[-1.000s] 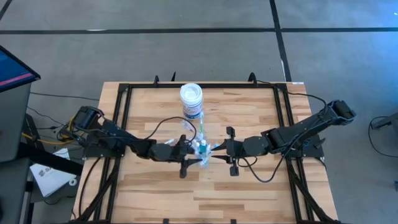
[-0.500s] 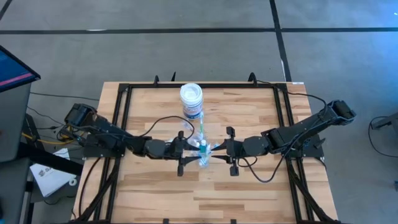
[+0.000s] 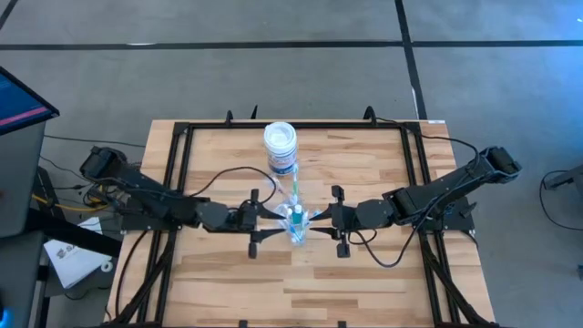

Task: Pick & Place toothbrushing station
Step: Put the green toothbrush into the Transparent organizer

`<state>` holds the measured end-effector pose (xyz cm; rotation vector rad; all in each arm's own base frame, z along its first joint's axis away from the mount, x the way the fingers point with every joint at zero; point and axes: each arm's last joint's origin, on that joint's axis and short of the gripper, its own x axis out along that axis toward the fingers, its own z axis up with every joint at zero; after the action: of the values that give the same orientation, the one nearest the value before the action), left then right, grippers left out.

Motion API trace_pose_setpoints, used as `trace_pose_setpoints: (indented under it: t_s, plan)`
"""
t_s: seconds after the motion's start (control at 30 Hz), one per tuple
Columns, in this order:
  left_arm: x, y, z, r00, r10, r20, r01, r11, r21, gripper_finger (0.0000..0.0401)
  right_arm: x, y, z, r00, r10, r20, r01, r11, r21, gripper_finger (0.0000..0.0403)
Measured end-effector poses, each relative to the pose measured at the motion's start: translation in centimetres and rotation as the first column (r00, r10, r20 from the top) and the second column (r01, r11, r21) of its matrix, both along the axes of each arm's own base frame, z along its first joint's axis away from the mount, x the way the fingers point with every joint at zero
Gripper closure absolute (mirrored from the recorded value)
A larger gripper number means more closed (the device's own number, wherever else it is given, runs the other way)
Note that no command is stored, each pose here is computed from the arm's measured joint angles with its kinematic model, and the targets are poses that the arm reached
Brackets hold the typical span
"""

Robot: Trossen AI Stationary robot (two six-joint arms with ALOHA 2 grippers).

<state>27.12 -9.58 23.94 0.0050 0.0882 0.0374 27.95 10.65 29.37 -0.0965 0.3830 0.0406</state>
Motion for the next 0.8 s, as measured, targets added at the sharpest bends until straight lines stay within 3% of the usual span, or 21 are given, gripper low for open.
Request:
trace_pose_setpoints:
  t_s: [0.43,0.8]
  plan:
    - [-5.0,-0.4,2.0,0.985,0.082,-0.154,-0.088,0.996,-0.033,0.0276,0.0,0.0,0.0,1.000,0.000,0.000,0.000,1.000,0.000,0.0305]
    - [-7.2,0.3,-0.6,0.888,0.213,-0.408,-0.271,0.958,-0.089,0.0284,0.0,0.0,0.0,1.000,0.000,0.000,0.000,1.000,0.000,0.0305]
